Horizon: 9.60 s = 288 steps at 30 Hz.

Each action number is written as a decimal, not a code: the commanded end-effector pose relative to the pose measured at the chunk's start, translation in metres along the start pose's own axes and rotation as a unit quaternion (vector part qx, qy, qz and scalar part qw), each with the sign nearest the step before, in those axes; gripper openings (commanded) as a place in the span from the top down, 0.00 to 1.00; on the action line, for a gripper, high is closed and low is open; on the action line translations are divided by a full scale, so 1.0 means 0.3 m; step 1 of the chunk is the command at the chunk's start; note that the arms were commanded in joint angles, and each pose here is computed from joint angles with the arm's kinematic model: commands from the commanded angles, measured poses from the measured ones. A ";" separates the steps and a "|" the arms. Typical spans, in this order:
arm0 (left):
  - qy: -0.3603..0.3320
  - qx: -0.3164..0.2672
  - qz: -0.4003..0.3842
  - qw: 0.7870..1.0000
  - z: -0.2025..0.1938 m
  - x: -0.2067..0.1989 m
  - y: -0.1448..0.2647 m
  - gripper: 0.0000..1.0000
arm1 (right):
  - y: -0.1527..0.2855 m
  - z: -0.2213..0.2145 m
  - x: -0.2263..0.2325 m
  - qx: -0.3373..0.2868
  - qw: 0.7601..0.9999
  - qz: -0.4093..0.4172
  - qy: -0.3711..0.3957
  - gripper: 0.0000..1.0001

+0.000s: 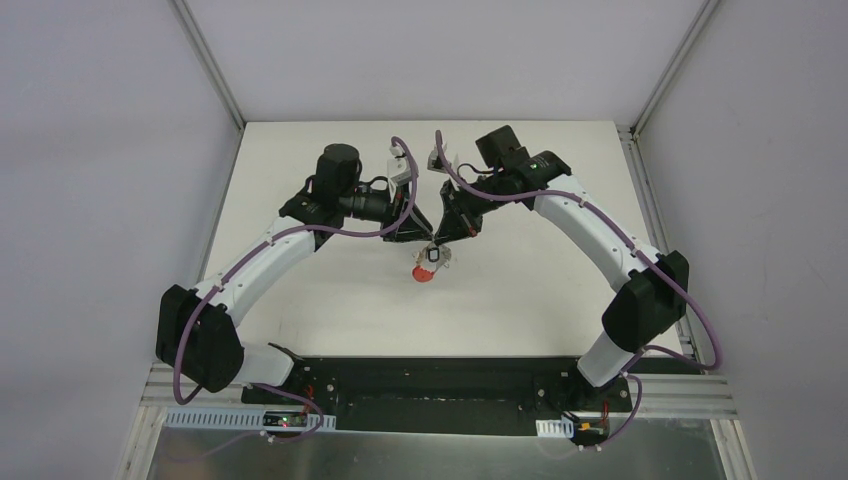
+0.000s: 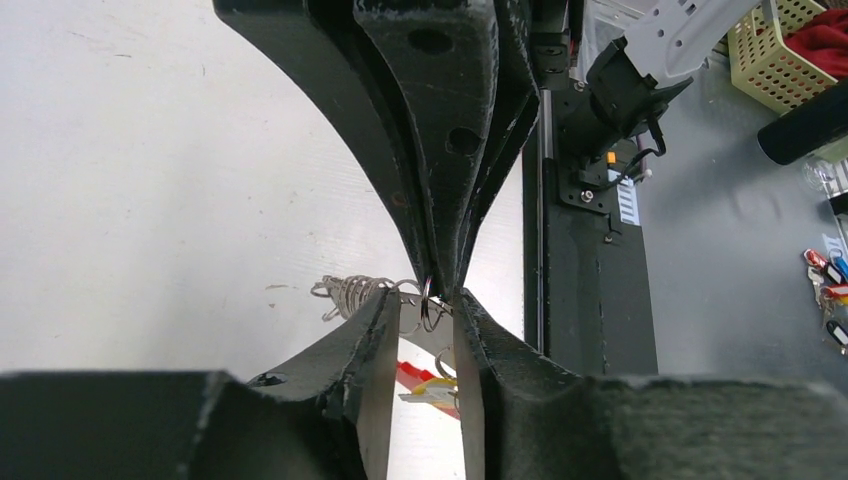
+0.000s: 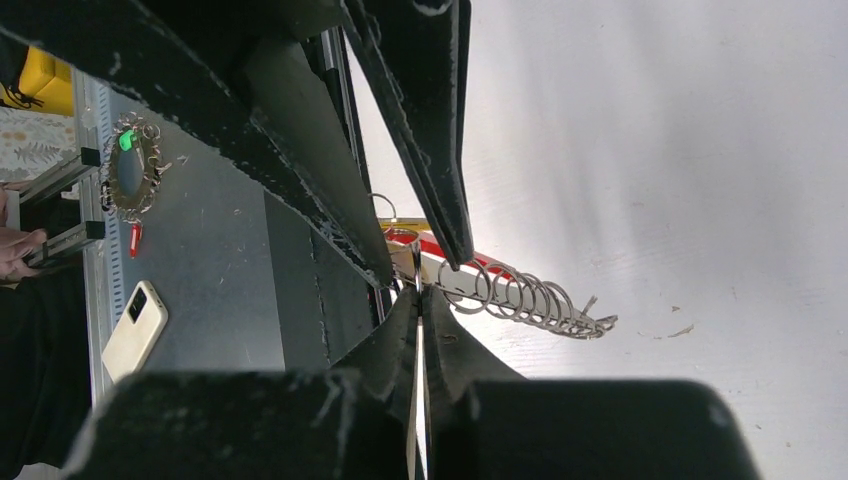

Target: Put the keys on the keyring

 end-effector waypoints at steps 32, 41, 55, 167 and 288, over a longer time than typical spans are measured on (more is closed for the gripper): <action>0.008 -0.069 -0.008 0.998 0.122 0.006 0.022 1.00 | 0.063 0.039 0.046 -0.035 0.999 0.001 0.035 0.77; 0.037 -0.112 -0.011 0.993 0.165 0.016 0.017 1.00 | 0.078 0.037 0.054 -0.049 0.998 0.014 0.038 0.75; 0.061 -0.136 -0.013 0.989 0.189 0.020 0.012 1.00 | 0.057 0.043 0.053 -0.051 0.998 0.032 0.026 0.94; -0.028 -0.018 -0.004 0.999 0.086 -0.018 0.029 0.52 | 0.044 0.047 0.049 -0.044 0.998 0.034 0.035 1.00; 0.095 -0.177 -0.014 0.980 0.209 0.065 0.014 1.00 | 0.079 0.052 -0.023 -0.080 0.997 0.017 0.003 0.66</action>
Point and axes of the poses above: each gripper's point midway between its finger pads, its own y axis back along the fingers, its own x axis along the line the jaws close on, z = x × y, the point moved 1 cm from there along y, back along the fingers, and after that the axes turned 14 degrees about -y, right-handed, at the moved point
